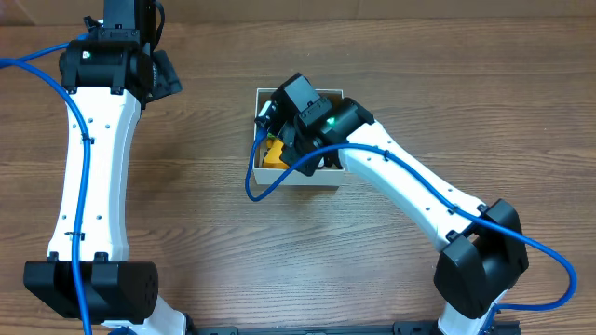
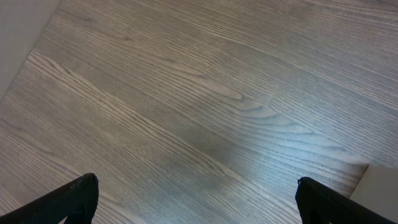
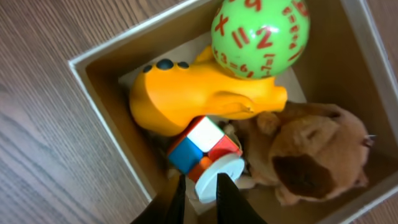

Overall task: Pack container
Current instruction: 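Carry rattle left into the box and release, then raise right gripper out of the box to upper right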

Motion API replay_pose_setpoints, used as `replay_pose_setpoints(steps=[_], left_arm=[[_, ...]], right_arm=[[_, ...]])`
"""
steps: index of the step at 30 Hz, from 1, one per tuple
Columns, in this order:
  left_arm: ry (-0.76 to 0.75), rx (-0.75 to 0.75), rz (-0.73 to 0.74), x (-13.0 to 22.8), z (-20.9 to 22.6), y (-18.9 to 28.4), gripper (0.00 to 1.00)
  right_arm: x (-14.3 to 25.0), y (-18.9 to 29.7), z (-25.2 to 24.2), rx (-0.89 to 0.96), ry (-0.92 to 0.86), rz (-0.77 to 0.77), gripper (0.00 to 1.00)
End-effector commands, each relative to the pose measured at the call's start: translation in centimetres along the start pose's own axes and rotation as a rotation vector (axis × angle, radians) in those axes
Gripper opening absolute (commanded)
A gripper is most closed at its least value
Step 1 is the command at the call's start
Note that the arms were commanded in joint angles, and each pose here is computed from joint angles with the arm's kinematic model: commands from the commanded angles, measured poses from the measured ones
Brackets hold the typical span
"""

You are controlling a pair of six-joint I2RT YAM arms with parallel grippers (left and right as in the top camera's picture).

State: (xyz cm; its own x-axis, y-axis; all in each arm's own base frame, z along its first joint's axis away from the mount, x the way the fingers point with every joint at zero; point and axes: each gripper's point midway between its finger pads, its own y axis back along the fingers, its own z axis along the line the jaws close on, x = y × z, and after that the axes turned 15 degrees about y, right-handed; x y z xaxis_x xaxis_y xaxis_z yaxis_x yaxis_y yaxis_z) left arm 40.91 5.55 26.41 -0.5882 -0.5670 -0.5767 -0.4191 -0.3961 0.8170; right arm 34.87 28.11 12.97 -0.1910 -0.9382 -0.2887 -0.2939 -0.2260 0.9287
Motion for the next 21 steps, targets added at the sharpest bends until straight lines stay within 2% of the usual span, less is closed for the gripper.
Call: replay_pose_setpoints(steps=[1,3,7,11,12,14,21], left_arm=[[-0.008,-0.019,-0.012,-0.4,0.3,-0.2,1.00],[-0.008,-0.019,-0.012,-0.4,0.3,-0.2,1.00],[-0.008,-0.019,-0.012,-0.4,0.3,-0.2,1.00],[-0.007,-0.019,-0.012,-0.4,0.3,-0.2,1.00],[-0.008,-0.019,-0.012,-0.4,0.3,-0.2,1.00],[-0.008,-0.019,-0.012,-0.4,0.3,-0.2,1.00],[-0.008,-0.019,-0.012,-0.4,0.3,-0.2,1.00]], right_arm=[[-0.6,1.2,-0.7,0.031,-0.043,-0.048,0.23],[-0.8,1.5,-1.5,0.045,-0.114,-0.063,0.26],[0.4,3.3,-5.0,0.089,-0.366,-0.090,0.40],[4.1,6.0,-10.2,0.163,-0.666,-0.124,0.75],[5.3,6.6,-11.3,0.177,-0.720,-0.127,0.81],[7.7,7.7,-13.2,0.196,-0.797,-0.141,1.00],[13.8,9.3,-16.5,0.224,-0.946,-0.144,1.00]])
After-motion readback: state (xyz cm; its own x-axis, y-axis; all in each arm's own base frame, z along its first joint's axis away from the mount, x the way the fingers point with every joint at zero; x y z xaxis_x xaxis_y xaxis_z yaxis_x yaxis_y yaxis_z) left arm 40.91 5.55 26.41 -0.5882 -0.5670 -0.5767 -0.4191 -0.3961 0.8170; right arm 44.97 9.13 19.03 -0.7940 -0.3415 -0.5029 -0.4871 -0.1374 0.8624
